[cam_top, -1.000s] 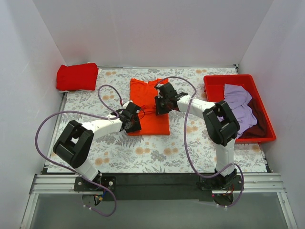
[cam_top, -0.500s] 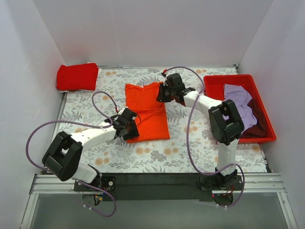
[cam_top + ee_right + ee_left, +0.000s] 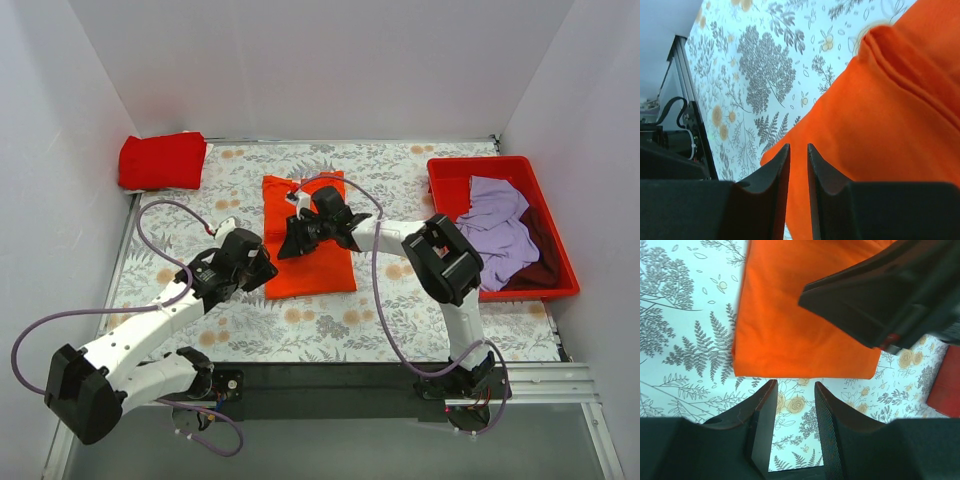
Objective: Fold and stack the t-shirts
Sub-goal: Fold the tshirt
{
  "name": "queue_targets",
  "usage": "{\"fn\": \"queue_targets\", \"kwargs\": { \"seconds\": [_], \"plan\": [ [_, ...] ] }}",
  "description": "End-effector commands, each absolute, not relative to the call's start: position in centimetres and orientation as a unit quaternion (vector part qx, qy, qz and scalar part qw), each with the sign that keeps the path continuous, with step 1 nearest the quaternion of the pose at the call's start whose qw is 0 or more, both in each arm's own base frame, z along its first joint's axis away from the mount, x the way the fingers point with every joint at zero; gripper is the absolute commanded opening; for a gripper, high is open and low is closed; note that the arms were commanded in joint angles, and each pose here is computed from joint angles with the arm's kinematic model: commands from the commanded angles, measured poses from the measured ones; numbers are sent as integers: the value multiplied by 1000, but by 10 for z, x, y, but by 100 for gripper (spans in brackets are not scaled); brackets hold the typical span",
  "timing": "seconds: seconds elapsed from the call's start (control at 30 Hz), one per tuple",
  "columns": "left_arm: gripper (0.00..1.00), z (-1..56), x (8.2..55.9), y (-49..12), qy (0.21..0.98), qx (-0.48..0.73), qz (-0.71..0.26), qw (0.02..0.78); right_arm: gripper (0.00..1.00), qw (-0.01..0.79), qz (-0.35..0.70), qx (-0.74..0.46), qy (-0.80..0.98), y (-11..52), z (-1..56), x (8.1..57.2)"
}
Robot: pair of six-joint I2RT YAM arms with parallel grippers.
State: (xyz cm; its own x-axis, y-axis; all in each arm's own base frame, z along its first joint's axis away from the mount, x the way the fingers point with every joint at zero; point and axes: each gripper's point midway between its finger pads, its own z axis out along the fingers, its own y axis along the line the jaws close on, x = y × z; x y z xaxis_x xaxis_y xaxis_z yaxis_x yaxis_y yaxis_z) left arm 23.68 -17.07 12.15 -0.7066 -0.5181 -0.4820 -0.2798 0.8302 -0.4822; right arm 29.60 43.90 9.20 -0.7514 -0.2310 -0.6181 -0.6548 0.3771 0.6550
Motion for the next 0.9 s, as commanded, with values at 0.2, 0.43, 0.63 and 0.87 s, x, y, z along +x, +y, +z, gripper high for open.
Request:
{"fn": "queue_targets", "kwargs": {
  "seconds": [0.2,0.43,0.63,0.87],
  "plan": [
    [34,122,225,-150,904,-233,-161,321,27,218,506,-273,789,465,60,338],
    [34,104,220,-158,911,-224,-173,299,27,246,507,-216,798,454,61,405],
    [34,103,222,-165,911,-221,-187,295,28,269,514,-198,790,427,94,423],
    [34,103,228,-175,910,-221,-200,288,28,252,523,-193,791,390,92,397]
  ]
}}
